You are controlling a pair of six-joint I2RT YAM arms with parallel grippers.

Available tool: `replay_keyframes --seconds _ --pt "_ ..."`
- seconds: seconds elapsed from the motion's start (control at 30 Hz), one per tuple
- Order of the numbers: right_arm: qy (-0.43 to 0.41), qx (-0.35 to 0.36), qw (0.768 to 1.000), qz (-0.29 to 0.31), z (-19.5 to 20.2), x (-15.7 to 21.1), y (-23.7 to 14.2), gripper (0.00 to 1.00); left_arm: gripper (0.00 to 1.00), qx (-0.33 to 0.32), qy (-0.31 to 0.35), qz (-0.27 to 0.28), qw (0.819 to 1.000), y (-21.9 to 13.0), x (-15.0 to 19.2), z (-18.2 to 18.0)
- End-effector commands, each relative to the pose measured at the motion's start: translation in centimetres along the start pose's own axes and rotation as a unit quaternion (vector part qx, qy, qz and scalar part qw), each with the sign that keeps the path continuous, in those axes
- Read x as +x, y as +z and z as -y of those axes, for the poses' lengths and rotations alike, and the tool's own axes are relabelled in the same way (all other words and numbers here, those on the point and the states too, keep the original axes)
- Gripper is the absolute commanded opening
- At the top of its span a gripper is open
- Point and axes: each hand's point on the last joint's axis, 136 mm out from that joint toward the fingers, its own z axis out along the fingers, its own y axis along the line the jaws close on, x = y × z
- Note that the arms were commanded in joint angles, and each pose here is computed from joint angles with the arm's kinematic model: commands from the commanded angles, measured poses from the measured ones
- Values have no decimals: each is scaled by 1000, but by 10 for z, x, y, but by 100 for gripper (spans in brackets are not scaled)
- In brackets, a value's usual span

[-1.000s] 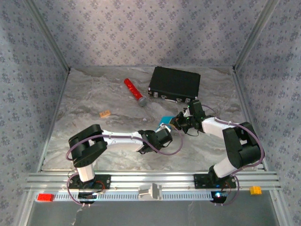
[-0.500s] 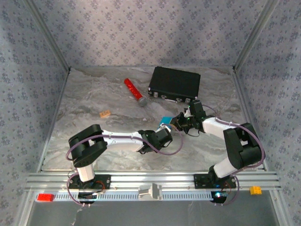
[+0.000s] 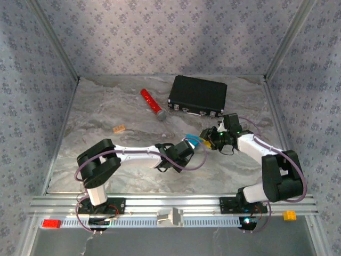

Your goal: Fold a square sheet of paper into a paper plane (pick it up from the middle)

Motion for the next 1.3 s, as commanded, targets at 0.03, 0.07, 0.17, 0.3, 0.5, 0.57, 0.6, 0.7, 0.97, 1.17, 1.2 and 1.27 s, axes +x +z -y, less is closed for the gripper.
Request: replay_keyframes --seconds 0.03,0.07,0.17,0.3,0.5,0.57,0.6,0.7,0.97,1.17,1.2,1.27 --pt "-3 7 1000 -9 6 6 -3 42 0 55 -18 -9 998 5 -4 13" --pt "-2 7 1000 -11 6 7 -3 42 0 62 -23 -12 998 6 -4 14" --pt "-3 6 1000 -14 7 8 -3 42 0 79 -33 -19 996 9 -3 15" --pt "-4 3 1000 -17 8 11 -3 41 0 103 -47 -26 993 12 -3 17" --pt "-5 5 1000 -24 13 17 -1 41 0 119 -63 -35 990 16 -4 18" --pt "-8 2 1000 -26 13 19 0 39 0 129 -71 -37 988 17 -5 20" --pt "-10 0 1000 -26 13 20 1 37 0 135 -77 -39 987 17 -5 21" --pt "-24 -6 999 -20 12 20 3 31 0 160 -98 -38 982 20 -9 24" --pt "-147 6 987 59 7 20 5 26 0 248 -164 -26 954 25 -16 33" --pt "-150 -25 987 49 3 24 6 24 0 308 -223 -9 925 26 -20 32" --pt "-149 -31 987 41 2 26 8 24 0 316 -230 -6 921 26 -20 31" --pt "-149 -40 988 29 0 28 12 23 0 328 -244 3 913 23 -23 30"
